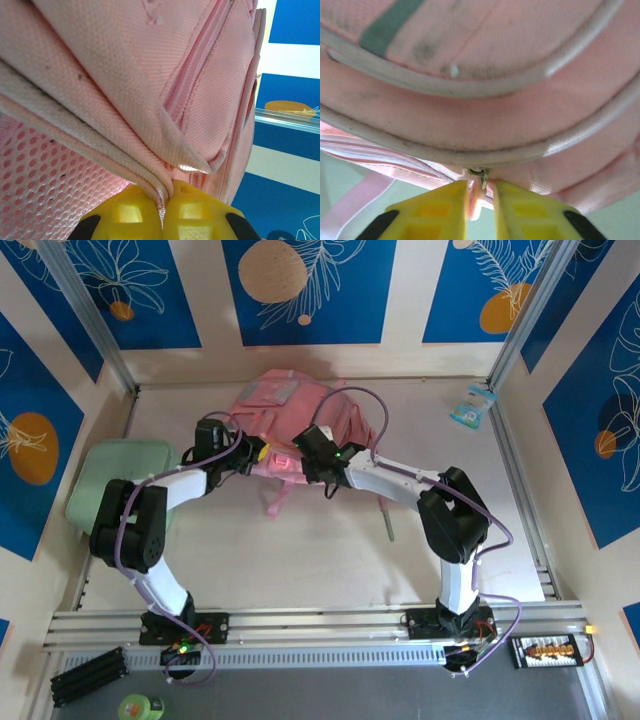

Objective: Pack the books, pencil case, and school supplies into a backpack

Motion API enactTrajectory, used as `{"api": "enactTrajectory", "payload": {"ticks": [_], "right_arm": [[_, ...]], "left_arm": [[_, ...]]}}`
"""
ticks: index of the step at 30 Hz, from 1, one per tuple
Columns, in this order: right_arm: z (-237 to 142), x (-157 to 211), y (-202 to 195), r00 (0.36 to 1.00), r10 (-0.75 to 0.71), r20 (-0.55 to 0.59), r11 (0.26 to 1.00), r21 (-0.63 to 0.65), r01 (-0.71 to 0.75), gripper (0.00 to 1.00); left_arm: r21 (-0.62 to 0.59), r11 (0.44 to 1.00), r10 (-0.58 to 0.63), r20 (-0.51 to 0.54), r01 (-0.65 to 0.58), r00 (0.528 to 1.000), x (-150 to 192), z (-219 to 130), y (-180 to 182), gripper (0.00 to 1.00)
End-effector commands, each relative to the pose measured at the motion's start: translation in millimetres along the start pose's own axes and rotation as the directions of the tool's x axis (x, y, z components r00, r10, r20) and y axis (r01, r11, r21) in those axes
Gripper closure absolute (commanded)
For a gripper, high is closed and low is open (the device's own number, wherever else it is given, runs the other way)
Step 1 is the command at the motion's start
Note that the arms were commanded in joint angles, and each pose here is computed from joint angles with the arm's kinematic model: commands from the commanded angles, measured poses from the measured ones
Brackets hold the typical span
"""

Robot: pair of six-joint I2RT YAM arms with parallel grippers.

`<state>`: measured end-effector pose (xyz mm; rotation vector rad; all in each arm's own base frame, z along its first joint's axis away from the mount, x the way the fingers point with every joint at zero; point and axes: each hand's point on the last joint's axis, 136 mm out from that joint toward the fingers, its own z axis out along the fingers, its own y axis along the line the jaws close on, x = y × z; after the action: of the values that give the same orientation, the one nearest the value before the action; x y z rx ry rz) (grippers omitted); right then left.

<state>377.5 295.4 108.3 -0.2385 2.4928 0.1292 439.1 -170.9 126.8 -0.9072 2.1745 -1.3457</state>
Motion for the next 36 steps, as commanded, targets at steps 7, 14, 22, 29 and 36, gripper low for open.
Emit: {"api": "enactTrajectory", "payload": {"ticks": [7,14,22,29,36], "right_arm": [[5,-17,8,0.997,-0.076,0.032,0.997,-0.032,0.077,0.73],[10,-11,-5,1.0,0.012,-0.005,0.999,0.041,-0.012,0.78],[-2,-8,-22,0.999,0.029,-0.014,0.992,0.124,-0.027,0.93],[-18,-13,-58,0.998,-0.07,-0.003,0.976,0.208,0.069,0.97],[4,-14,-51,0.979,-0.199,-0.041,0.98,0.014,0.2,0.95]], "left_arm": [[0.039,0.997,0.061,0.003,-0.061,0.998,-7,0,-15,1.0],[0.038,0.997,0.063,0.004,-0.063,0.998,-7,0,-15,1.0],[0.026,0.997,0.066,0.013,-0.066,0.998,-11,-1,-11,1.0],[0.0,0.997,0.081,0.019,-0.081,0.997,-16,-5,-2,1.0],[-0.026,0.995,0.092,0.01,-0.092,0.996,-15,-4,5,1.0]]}}
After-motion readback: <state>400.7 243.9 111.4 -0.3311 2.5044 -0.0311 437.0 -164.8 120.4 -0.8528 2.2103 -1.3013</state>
